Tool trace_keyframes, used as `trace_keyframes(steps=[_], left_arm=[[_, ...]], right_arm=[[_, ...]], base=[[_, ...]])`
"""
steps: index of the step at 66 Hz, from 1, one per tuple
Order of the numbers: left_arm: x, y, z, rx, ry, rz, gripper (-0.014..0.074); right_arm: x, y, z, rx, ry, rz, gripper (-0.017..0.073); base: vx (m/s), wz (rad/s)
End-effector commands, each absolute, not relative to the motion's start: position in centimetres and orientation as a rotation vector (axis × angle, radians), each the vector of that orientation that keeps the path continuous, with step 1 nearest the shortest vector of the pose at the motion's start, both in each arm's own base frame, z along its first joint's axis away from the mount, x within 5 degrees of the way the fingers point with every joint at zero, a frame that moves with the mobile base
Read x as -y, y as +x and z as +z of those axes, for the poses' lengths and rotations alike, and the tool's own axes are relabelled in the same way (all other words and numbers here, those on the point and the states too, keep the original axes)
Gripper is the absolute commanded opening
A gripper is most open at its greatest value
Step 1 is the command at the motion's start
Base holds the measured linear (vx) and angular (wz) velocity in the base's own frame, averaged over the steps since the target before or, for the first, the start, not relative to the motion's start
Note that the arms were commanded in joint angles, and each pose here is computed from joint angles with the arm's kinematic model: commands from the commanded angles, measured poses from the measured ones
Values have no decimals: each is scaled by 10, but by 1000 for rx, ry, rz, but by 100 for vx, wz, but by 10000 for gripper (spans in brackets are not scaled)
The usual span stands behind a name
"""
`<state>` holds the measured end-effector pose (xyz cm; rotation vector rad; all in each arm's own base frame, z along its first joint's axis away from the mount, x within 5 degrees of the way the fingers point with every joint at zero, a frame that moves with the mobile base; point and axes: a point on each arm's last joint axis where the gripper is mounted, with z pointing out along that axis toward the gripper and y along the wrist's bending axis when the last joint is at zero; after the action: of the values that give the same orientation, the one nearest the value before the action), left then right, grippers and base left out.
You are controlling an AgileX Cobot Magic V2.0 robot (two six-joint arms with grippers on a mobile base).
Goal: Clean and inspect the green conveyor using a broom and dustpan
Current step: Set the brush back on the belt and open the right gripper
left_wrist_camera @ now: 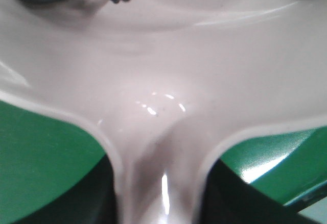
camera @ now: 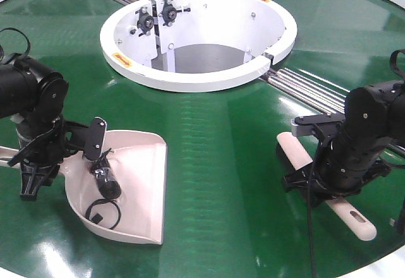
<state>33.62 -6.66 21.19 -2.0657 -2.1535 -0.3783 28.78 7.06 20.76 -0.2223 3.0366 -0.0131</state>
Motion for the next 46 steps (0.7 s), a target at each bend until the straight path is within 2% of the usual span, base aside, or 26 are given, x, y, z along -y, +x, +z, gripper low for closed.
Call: trace_keyframes(steps=[1,14,23,46], left_arm=[[70,336,233,2199,-2102,-441,-6],[70,336,233,2199,-2102,-441,-6],[70,336,233,2199,-2102,-441,-6],[70,336,233,2199,-2102,-441,-6]], right_arm=[[-70,290,226,-2949,-226,14,195],[-70,290,226,-2946,-232,14,412],[-70,290,226,-2943,-234,10,503],[-70,290,226,-2953,-233,10,523]], base=[[0,0],[0,0],[0,0],[0,0]])
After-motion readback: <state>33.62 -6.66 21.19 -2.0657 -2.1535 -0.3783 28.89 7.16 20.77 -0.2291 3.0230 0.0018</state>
